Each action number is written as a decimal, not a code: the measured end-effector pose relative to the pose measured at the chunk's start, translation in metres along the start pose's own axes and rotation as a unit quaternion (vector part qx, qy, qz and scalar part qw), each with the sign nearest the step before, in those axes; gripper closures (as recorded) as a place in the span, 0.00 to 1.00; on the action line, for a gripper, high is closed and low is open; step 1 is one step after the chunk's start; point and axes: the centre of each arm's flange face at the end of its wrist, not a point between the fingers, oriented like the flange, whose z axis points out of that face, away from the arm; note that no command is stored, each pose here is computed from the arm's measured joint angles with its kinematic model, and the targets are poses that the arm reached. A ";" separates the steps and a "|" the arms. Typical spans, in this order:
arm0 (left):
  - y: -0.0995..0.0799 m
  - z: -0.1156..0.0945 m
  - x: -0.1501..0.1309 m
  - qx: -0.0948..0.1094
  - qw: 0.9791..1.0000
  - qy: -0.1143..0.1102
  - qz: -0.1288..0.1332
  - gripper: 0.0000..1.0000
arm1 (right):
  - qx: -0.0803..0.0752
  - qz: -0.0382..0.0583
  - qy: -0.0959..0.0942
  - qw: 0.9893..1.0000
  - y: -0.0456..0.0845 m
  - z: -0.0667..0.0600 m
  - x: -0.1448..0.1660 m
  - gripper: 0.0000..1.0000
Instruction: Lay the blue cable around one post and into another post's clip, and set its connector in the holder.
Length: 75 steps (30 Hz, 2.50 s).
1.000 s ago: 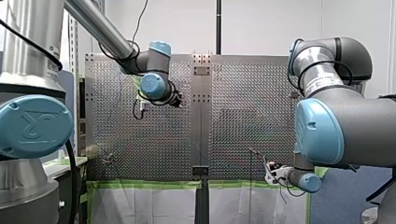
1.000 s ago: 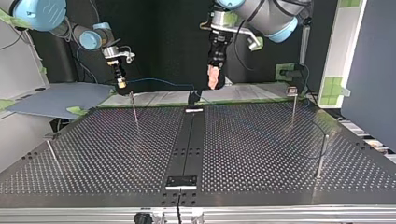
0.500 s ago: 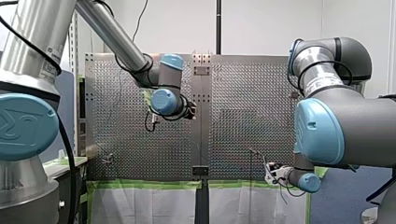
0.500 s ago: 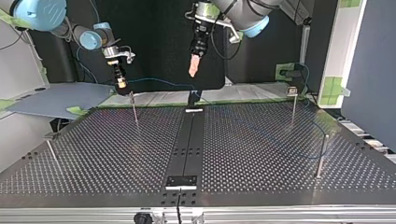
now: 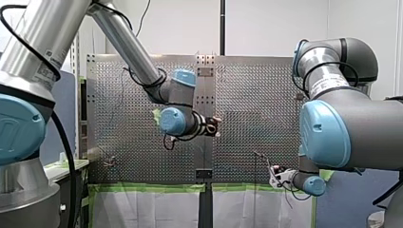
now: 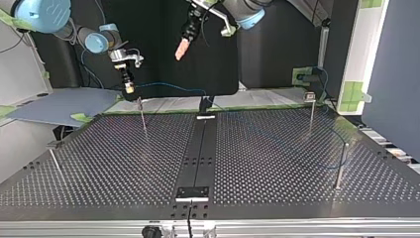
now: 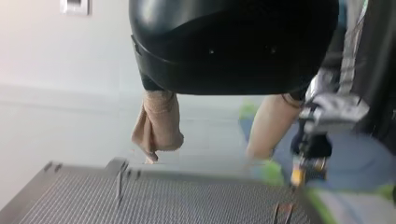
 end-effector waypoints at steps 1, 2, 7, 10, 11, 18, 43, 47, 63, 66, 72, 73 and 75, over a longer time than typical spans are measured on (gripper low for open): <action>-0.005 -0.003 0.004 0.009 1.000 0.001 0.001 0.00 | 0.000 0.000 0.000 1.000 0.000 0.000 0.000 1.00; -0.008 -0.005 0.007 0.016 1.000 0.001 0.002 0.00 | 0.000 0.000 0.000 1.000 0.000 0.000 0.000 1.00; -0.026 -0.017 0.014 0.054 0.999 -0.002 0.007 0.00 | 0.000 -0.002 -0.001 1.000 -0.001 0.000 0.000 1.00; -0.027 -0.016 0.014 0.064 0.998 -0.005 0.008 0.00 | 0.001 -0.002 -0.002 1.000 -0.001 -0.001 -0.001 1.00; -0.025 -0.014 0.013 0.065 0.998 -0.006 0.008 0.00 | 0.001 -0.003 -0.003 1.000 -0.001 -0.001 0.000 1.00; -0.007 0.013 0.018 0.067 0.998 -0.007 0.005 0.00 | 0.003 -0.007 -0.007 1.000 -0.003 -0.001 -0.001 1.00; 0.005 0.109 0.052 0.049 0.998 -0.004 -0.036 0.00 | -0.006 -0.010 -0.010 1.000 0.003 -0.002 -0.002 1.00; 0.005 0.118 0.050 0.048 0.998 -0.008 -0.046 0.00 | -0.008 -0.010 -0.010 1.000 0.005 -0.002 -0.002 1.00; -0.020 0.145 0.091 0.036 0.998 0.046 -0.019 0.00 | -0.021 -0.006 -0.009 1.000 0.022 -0.001 -0.002 1.00; -0.024 0.152 0.097 0.032 0.998 0.042 -0.025 0.00 | -0.023 -0.007 -0.011 1.000 0.024 -0.002 -0.003 1.00; -0.025 0.171 0.109 0.010 0.999 0.029 -0.038 0.00 | -0.023 -0.015 -0.024 0.999 0.024 -0.005 -0.005 1.00; -0.024 0.175 0.111 0.005 0.999 0.028 -0.039 0.00 | -0.023 -0.016 -0.027 0.999 0.024 -0.005 -0.006 1.00; -0.024 0.179 0.115 -0.003 0.999 0.027 -0.039 0.00 | -0.024 -0.017 -0.031 0.999 0.024 -0.006 -0.007 1.00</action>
